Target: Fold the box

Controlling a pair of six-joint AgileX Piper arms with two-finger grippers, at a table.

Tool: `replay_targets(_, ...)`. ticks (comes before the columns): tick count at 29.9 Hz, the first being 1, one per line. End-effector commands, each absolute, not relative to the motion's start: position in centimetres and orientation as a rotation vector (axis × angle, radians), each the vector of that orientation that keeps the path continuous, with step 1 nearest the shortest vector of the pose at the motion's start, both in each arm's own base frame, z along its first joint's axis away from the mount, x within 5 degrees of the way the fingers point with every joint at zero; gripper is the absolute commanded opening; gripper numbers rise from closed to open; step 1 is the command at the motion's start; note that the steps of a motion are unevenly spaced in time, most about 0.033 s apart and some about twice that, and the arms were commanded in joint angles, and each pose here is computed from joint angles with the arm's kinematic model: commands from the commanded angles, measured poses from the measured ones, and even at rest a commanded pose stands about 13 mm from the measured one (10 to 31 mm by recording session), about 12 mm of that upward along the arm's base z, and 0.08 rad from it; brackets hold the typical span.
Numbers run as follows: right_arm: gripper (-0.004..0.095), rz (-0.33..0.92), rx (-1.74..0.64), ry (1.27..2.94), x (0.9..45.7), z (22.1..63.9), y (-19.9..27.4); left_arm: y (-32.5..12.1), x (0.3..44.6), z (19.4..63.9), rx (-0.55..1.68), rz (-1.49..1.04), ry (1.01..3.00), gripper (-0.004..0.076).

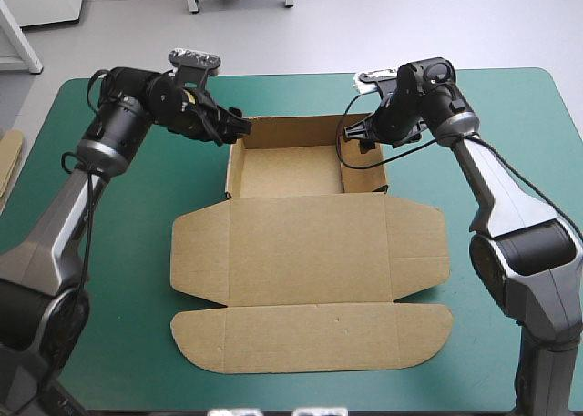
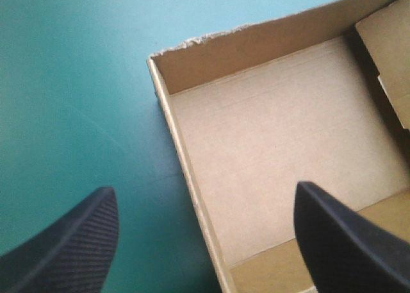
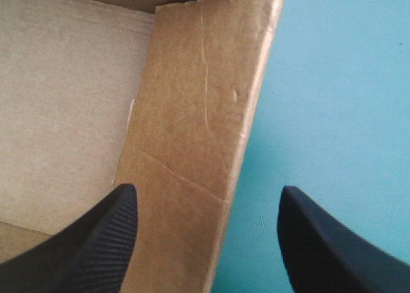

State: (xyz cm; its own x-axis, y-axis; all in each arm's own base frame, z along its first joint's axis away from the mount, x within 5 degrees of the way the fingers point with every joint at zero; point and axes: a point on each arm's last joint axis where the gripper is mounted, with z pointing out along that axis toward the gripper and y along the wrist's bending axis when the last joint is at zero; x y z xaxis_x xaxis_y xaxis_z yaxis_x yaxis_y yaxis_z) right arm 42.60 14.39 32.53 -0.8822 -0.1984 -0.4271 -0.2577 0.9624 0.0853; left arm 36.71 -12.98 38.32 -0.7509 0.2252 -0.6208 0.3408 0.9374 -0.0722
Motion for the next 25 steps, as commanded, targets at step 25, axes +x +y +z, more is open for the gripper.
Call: replay_targets(25,0.0590,0.287,-0.306,2.616,41.8,35.4,14.3,-6.5,18.3,36.4,0.258,-0.291,1.888,0.0546)
